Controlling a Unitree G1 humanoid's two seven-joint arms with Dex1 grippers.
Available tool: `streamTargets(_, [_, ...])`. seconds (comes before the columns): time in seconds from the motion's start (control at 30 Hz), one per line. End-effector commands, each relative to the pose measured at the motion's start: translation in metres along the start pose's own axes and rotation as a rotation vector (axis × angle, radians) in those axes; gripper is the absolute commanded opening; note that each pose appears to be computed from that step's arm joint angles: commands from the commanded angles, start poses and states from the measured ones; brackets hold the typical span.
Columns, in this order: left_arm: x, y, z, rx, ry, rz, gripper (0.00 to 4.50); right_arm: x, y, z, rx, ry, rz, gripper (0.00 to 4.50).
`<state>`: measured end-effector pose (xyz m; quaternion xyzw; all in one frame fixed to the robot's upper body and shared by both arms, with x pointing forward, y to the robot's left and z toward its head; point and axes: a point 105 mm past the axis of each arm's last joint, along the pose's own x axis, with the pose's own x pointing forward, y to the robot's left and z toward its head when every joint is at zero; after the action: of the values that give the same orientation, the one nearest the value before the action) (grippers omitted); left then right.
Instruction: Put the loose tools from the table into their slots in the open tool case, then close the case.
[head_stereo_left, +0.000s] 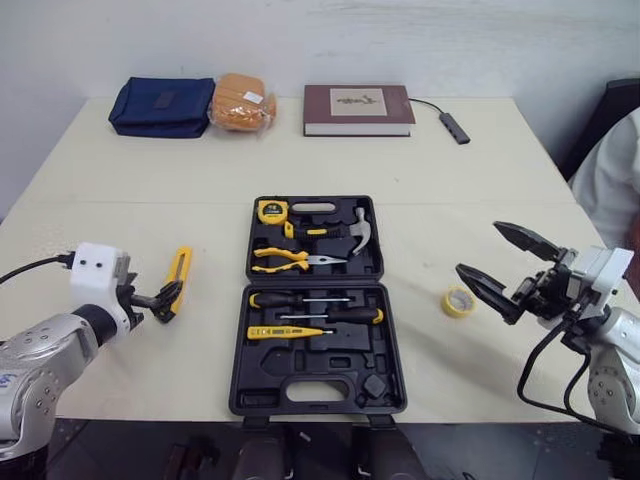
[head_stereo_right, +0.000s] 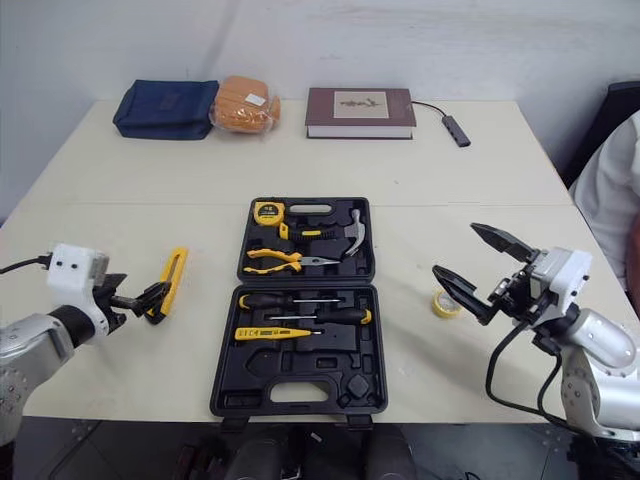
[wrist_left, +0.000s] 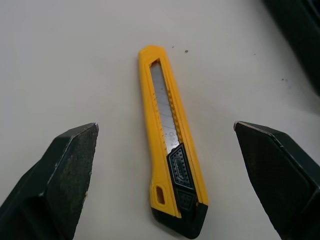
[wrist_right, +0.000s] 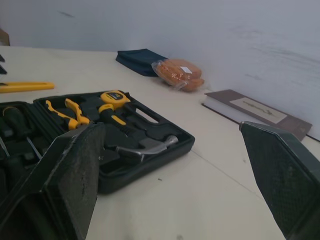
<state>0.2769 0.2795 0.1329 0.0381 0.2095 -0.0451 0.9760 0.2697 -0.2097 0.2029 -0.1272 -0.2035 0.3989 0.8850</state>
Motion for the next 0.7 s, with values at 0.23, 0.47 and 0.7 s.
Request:
streamTargets(0.23, [0.022,-0.012,-0.011,-0.039,0.077,0.045,4.39,0.038,0.056,0.028,-0.036,-0.074,0.341,4.50])
streamTargets(0.47, [0.034,-0.017,-0.023,-0.066,0.130,0.035,4.39,0.041,0.069,0.029,0.020,-0.045,0.435,4.50])
streamTargets(0.7, [0.043,-0.021,-0.036,-0.097,0.177,0.022,3.83,0.041,0.067,0.028,0.007,-0.033,0.412,4.50])
